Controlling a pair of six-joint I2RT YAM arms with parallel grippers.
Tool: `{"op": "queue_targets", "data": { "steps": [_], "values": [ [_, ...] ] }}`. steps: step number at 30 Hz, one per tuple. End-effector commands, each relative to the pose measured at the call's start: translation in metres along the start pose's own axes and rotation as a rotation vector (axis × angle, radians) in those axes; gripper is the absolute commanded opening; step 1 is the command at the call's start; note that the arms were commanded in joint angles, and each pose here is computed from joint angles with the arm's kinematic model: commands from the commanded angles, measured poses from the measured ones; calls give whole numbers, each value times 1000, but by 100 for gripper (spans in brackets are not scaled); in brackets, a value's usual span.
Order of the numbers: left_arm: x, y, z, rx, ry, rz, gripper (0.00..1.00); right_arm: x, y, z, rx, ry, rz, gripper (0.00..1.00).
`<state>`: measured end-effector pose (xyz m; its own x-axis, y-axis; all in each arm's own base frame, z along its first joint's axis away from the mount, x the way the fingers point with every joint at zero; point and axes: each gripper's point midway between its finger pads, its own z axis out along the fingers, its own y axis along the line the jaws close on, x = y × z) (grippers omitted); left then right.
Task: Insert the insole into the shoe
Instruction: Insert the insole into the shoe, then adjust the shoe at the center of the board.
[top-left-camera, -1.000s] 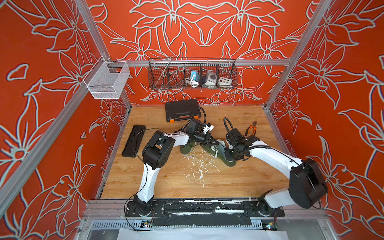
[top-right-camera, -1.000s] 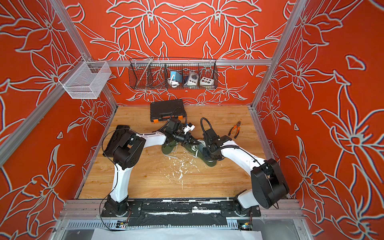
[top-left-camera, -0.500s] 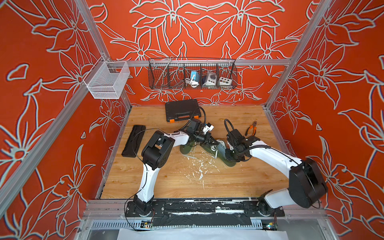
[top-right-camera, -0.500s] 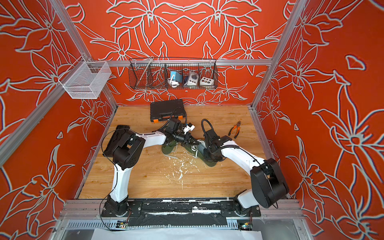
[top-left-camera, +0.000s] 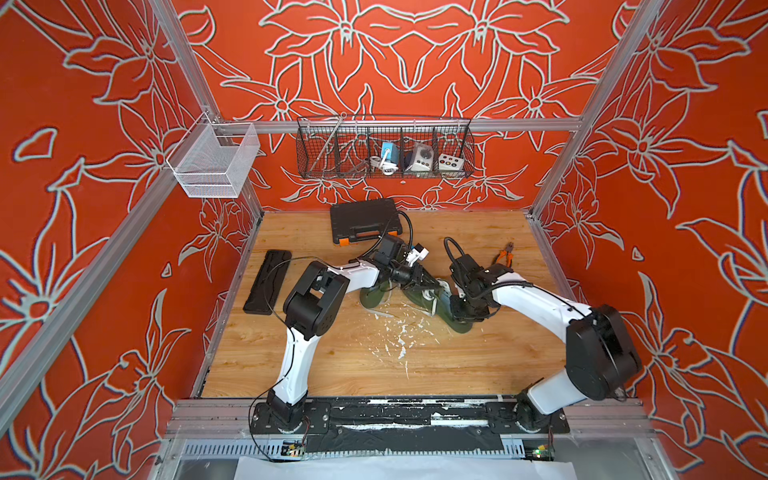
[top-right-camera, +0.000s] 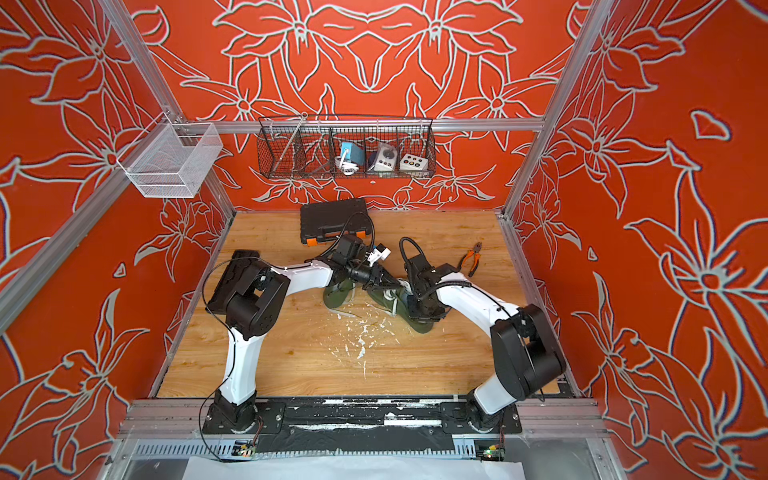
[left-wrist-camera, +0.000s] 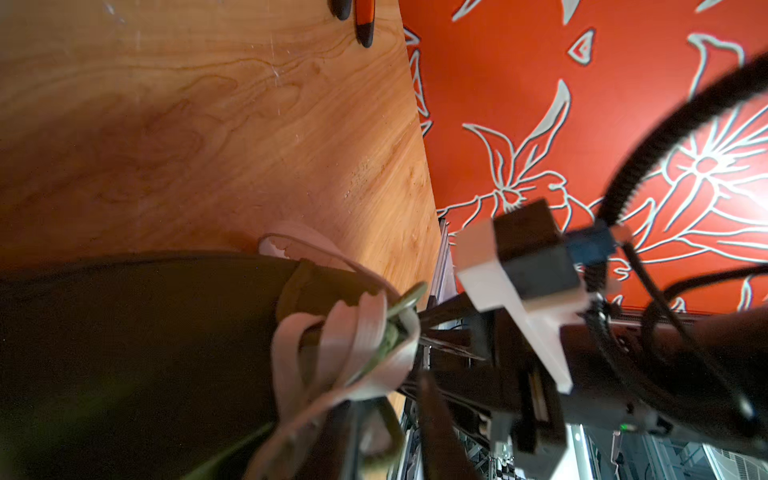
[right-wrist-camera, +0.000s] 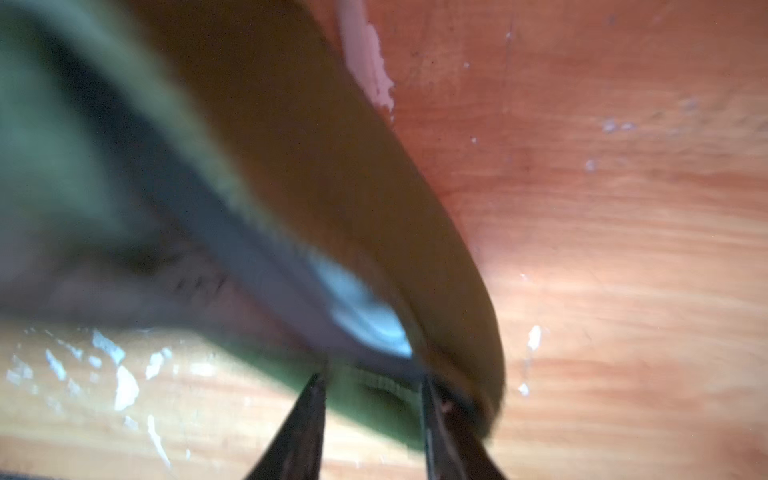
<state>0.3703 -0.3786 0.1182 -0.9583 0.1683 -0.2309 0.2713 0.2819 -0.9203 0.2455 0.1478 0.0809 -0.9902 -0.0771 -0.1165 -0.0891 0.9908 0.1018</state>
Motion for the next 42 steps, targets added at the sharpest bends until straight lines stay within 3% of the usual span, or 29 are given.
{"op": "queue_targets", "data": {
  "steps": [1,8,14,21,26,29,35,38,42],
  "values": [
    [-20,-40,-12,-9,-43,112,41,14,-19,-32,81,3,-34,49],
    [-46,-66,-43,-104,-116,190,58,3,-34,-33,191,19,-159,64],
    [-61,-67,-108,-234,-244,221,65,-32,-20,-18,176,-21,-293,67],
    [-37,1,-192,-390,-322,107,73,-58,-3,11,138,4,-359,67],
    [-9,32,-210,-389,-342,37,75,-61,0,28,116,32,-371,65],
    [4,45,-201,-369,-312,10,75,-61,3,30,96,31,-363,57],
    [27,69,-189,-371,-283,-41,75,-58,8,27,56,26,-303,19],
    [41,84,-185,-404,-270,-69,75,-56,12,28,20,24,-257,6],
    [55,95,-182,-448,-256,-79,75,-55,17,24,-26,6,-170,0]
  ]
}}
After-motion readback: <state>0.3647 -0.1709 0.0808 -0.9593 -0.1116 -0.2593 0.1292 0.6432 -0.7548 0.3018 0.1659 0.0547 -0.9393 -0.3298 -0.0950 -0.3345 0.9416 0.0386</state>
